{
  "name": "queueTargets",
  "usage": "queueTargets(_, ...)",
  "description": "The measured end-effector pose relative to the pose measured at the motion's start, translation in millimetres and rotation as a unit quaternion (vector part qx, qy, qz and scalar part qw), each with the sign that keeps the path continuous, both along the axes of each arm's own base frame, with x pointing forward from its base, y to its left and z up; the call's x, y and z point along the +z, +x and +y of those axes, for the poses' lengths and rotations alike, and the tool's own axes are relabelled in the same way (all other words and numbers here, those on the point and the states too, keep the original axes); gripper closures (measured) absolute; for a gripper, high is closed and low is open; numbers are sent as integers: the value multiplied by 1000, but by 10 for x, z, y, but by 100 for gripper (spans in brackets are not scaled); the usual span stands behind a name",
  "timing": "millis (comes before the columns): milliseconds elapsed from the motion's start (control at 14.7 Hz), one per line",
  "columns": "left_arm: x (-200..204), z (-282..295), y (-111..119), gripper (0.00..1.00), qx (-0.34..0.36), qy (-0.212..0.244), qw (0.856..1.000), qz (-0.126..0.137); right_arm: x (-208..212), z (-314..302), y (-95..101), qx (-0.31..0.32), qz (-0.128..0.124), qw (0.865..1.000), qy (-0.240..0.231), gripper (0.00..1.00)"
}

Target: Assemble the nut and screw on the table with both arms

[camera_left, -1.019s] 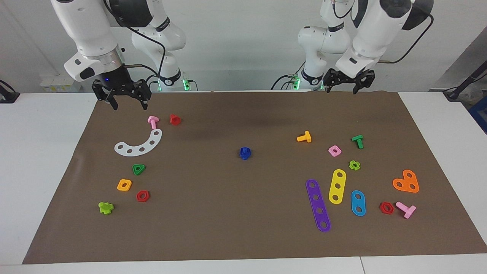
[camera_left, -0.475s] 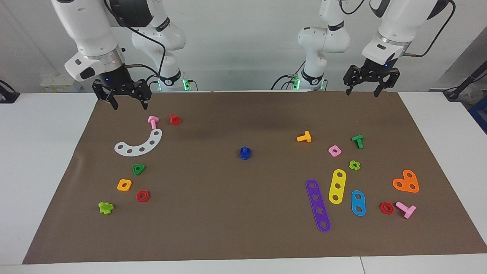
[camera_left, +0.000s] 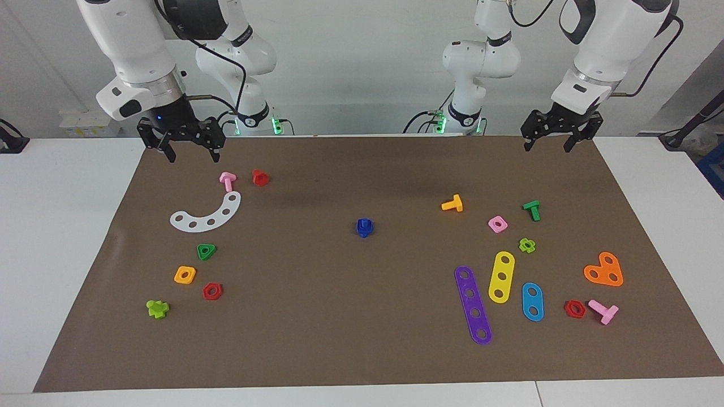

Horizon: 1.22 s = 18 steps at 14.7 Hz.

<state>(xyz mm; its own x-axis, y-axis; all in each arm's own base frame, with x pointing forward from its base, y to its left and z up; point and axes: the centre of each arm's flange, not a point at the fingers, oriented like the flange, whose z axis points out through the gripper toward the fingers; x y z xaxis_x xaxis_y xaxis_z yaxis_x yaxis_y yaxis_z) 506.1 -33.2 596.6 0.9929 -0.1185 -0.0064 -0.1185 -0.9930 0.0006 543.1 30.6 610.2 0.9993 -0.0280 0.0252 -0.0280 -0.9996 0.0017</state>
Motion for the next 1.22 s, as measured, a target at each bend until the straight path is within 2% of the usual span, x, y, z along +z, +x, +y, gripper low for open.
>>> queueTargets(272,-20,5,-22,0,0,1,1000,10,1,-30,1,-3,0,1000,0,0)
queueTargets(1223,-14,1,-21,0,0,1,1000,11,3,-23,-1,-2,0,1000,0,0)
